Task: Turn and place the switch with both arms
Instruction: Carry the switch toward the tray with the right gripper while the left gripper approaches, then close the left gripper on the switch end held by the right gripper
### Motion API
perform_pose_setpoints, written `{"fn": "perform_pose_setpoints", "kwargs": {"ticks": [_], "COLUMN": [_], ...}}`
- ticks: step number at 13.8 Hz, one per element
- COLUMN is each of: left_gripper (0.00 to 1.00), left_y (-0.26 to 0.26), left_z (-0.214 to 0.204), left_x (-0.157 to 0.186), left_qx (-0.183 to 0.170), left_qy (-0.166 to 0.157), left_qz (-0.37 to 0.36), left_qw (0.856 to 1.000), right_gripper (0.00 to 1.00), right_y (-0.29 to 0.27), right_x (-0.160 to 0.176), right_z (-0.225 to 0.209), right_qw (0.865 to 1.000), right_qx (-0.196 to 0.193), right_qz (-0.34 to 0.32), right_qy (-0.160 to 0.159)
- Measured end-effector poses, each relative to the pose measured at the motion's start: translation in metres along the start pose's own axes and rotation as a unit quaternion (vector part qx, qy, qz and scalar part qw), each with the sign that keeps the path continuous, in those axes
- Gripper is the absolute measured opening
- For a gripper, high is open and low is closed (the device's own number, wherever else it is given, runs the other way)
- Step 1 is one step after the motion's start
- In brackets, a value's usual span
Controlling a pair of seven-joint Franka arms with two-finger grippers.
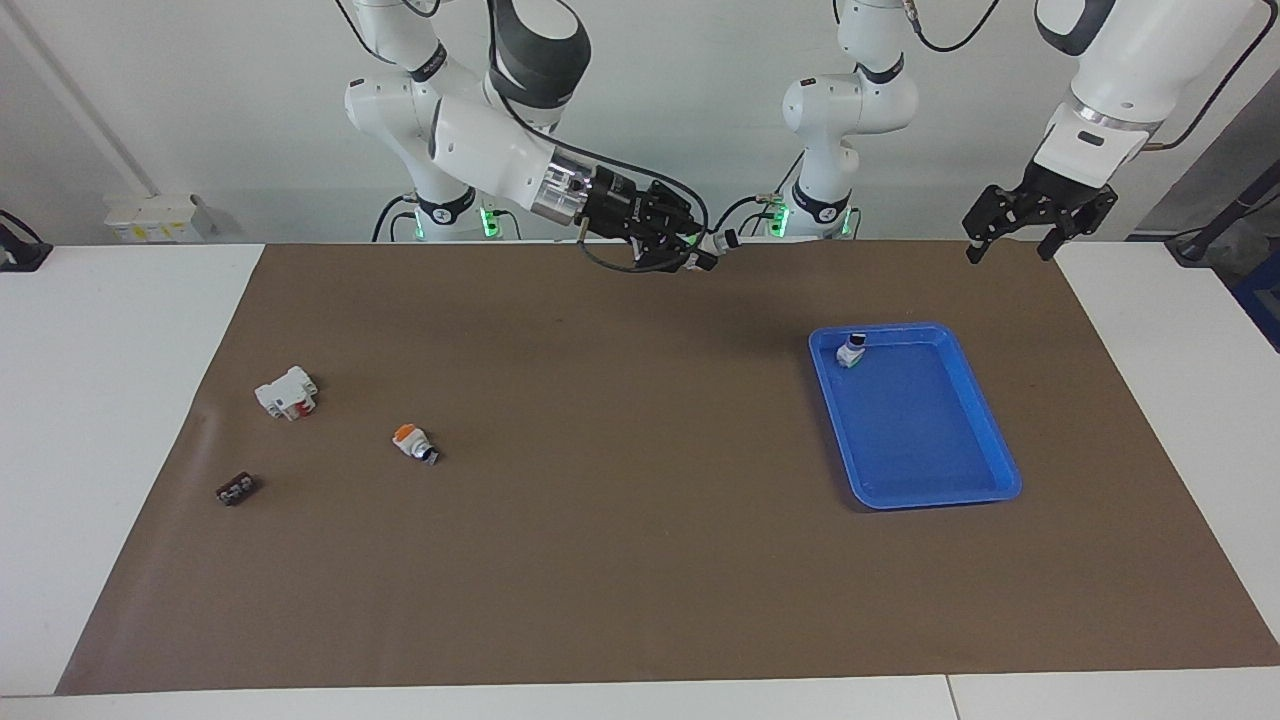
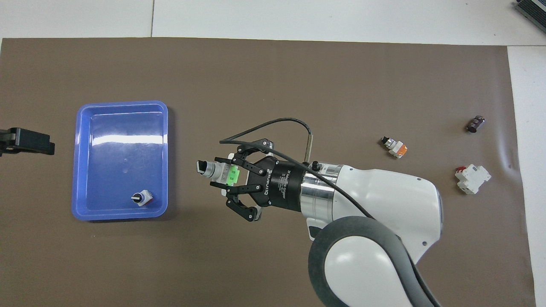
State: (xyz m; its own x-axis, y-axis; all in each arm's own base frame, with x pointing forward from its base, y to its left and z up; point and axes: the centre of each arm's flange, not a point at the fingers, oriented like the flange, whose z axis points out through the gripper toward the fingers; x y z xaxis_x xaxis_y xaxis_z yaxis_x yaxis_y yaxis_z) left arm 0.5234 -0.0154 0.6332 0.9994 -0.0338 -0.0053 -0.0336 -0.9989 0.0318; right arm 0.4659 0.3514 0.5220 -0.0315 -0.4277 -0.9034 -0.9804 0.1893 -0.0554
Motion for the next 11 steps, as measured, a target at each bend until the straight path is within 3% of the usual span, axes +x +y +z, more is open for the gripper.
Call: {"fn": "perform_pose_setpoints", "kwargs": {"ticks": [6,11], "left_gripper": [1.0,0.99], "left_y": [0.052,0.092], "left_z": [-0.004,-0.017], "left_x": [-0.013,-0.018], "left_qx": [-0.131,-0.227], "left_qy": [-0.044,-0.091], "left_qz": [-0.033,-0.14], "left_qw": [0.99,0.959], "right_gripper": [0.41,0.41], "right_y": [0.008,0.014], "right_x": [-0.011,-0.014], "right_z": [0.006,0.011], "right_qw": [1.0,1.0], "right_qx": [-0.009,-0.015], "right_qz": [-0.008,-0.011], "right_qy": [-0.006,-0.007]}}
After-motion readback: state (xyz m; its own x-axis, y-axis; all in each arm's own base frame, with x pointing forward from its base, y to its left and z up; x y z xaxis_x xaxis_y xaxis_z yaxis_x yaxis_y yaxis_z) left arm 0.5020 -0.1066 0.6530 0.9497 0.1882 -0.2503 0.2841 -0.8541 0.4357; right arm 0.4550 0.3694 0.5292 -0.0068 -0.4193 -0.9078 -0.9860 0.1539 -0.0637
